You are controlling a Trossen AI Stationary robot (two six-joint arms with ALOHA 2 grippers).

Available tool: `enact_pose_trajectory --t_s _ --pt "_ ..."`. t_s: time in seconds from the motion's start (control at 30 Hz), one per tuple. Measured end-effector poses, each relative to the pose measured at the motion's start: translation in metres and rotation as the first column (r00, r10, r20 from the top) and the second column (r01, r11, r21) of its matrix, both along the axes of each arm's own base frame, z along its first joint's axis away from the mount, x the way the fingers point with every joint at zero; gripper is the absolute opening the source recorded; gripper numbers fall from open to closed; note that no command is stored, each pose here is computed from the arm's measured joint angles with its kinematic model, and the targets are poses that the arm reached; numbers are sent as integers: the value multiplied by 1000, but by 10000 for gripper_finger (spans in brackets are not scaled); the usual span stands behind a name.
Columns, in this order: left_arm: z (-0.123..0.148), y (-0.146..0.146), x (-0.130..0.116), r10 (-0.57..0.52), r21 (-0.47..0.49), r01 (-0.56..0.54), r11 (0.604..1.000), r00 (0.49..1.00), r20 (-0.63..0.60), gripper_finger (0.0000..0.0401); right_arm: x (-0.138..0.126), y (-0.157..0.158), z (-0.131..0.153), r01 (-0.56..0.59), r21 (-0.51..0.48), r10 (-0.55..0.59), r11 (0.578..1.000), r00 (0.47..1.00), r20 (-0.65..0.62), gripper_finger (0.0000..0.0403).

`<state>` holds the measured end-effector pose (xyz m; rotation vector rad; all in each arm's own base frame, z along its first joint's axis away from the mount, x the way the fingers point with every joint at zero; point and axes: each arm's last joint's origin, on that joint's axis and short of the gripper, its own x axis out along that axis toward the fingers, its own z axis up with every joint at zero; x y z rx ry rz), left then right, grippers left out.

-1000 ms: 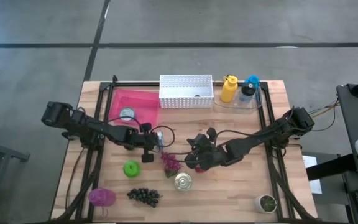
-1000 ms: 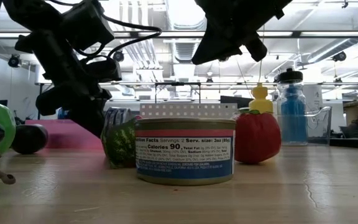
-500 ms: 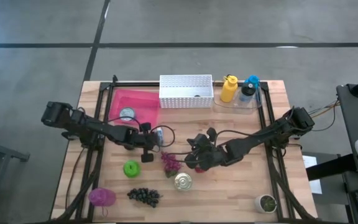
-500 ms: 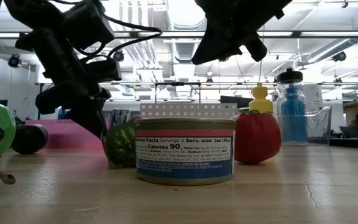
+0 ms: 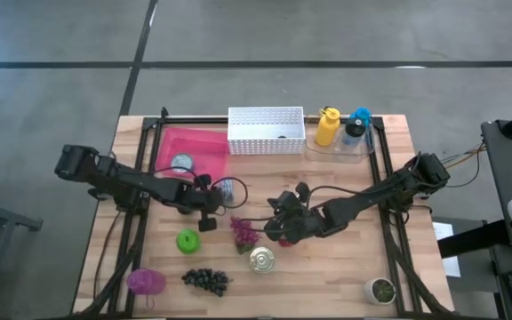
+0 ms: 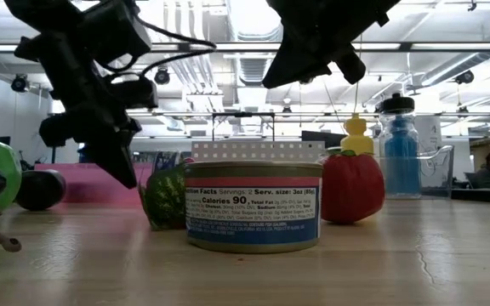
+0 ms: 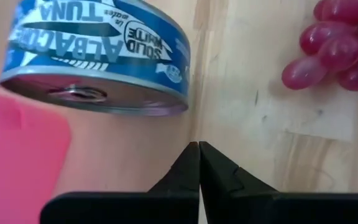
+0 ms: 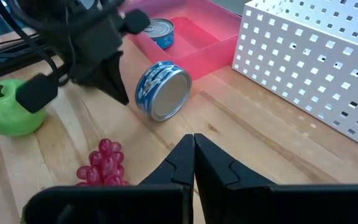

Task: Pick & Place Food Item
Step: Put the blue tuna can into the pink bin

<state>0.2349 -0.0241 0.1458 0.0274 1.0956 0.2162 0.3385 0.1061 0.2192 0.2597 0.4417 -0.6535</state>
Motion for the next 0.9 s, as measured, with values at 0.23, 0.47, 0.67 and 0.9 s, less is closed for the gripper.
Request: enact_pose_trajectory --t_s 0.23,0.47,0.67,0.9 --pt "21 1 -11 98 -61 -94 994 993 68 2 0 0 0 1 0 -1 1000 1000 0 8" --pt "39 -6 -20 300 -233 -260 937 941 158 2 0 0 0 -5 -8 5 1000 1000 -7 8" --pt "59 -26 -17 406 -315 -327 891 885 229 2 0 0 -1 -13 -20 12 1000 1000 -16 8" --pt "80 -37 -8 527 -271 -467 842 819 225 1 -1 0 -2 -18 -29 17 999 1000 -25 8"
